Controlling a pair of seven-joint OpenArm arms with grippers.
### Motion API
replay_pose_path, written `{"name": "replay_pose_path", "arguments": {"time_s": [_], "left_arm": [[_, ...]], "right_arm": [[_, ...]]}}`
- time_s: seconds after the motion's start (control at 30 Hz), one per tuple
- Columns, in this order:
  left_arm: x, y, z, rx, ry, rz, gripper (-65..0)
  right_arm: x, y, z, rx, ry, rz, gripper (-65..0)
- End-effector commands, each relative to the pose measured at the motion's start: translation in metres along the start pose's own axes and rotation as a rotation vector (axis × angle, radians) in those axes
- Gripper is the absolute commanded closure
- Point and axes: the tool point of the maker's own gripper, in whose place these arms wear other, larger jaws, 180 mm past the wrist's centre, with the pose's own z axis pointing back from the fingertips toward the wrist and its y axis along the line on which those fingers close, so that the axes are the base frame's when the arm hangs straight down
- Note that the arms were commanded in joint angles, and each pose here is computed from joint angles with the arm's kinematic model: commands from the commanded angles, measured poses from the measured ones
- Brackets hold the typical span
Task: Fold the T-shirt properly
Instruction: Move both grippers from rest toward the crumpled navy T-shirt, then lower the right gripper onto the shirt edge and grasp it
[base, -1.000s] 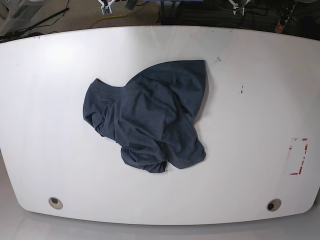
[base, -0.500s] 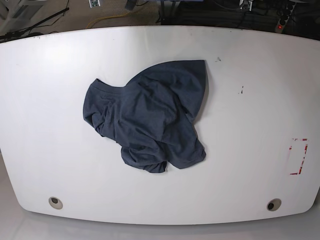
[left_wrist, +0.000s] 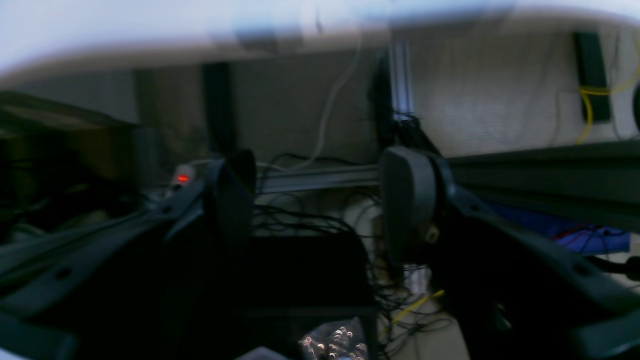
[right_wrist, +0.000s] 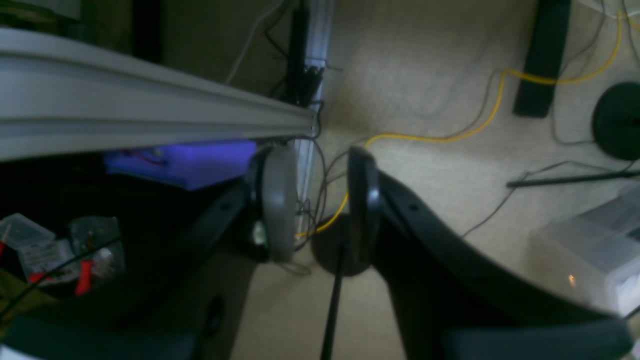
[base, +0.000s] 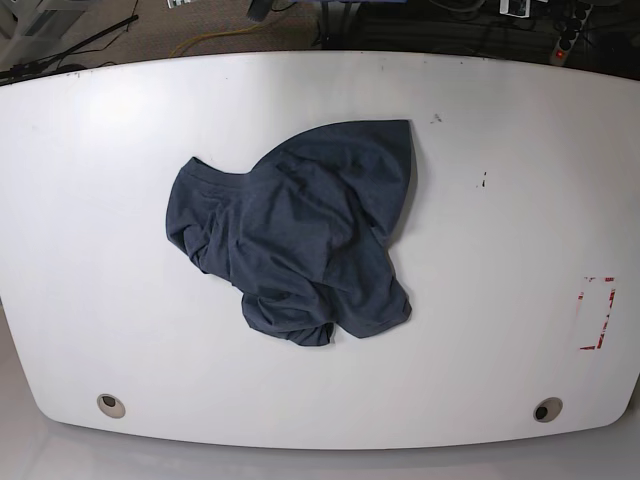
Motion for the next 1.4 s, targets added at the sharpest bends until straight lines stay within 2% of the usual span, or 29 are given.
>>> {"name": "replay_pose_path", "arguments": {"time_s": [0.0,0.13,0.33,0.53,0.8,0.87,0.93,1.03,1.2,1.37], "left_arm": [[0.018,0.007,0.015,0.017,-0.048,-0.004,-36.0],[0.03,0.018,0.018,0.045,-0.083,0.006,-36.0],[0.055,0.042,0.008,0.109,-0.17,0.016,-36.9],[0.091,0.05,-0.011,0.113,-0.272,-0.02,-47.4],[0.139,0.054,-0.029,0.124,-0.413,-0.025,-48.6],[0.153,0.057,-0.033,0.114,-0.447,-0.056,-48.6],[0.162,0.05,-0.04,0.076,-0.466,-0.081,-48.6],[0.171,0.043,-0.046,0.037,-0.484,-0.112,-48.6],[0.176,0.031,-0.057,-0.017,-0.489,-0.136,-48.6],[0.176,0.015,-0.061,-0.074,-0.484,-0.155,-48.6]], "right_arm": [[0.014,-0.002,0.012,-0.006,-0.046,0.013,-15.9],[0.037,0.0,0.018,-0.012,-0.104,0.023,-15.9],[0.068,-0.02,0.017,-0.047,-0.21,-0.055,-15.9],[0.11,-0.033,0.009,-0.04,-0.331,-0.084,-16.5],[0.152,-0.031,-0.002,-0.012,-0.444,-0.083,-17.0],[0.16,-0.025,-0.006,0.008,-0.462,-0.075,-20.6],[0.167,-0.018,-0.01,0.033,-0.474,-0.062,-30.6],[0.176,-0.01,-0.014,0.065,-0.488,-0.041,-41.5],[0.197,-0.007,-0.019,0.081,-0.53,-0.025,-43.4],[0.216,-0.012,-0.033,0.072,-0.491,0.005,-43.1]]}}
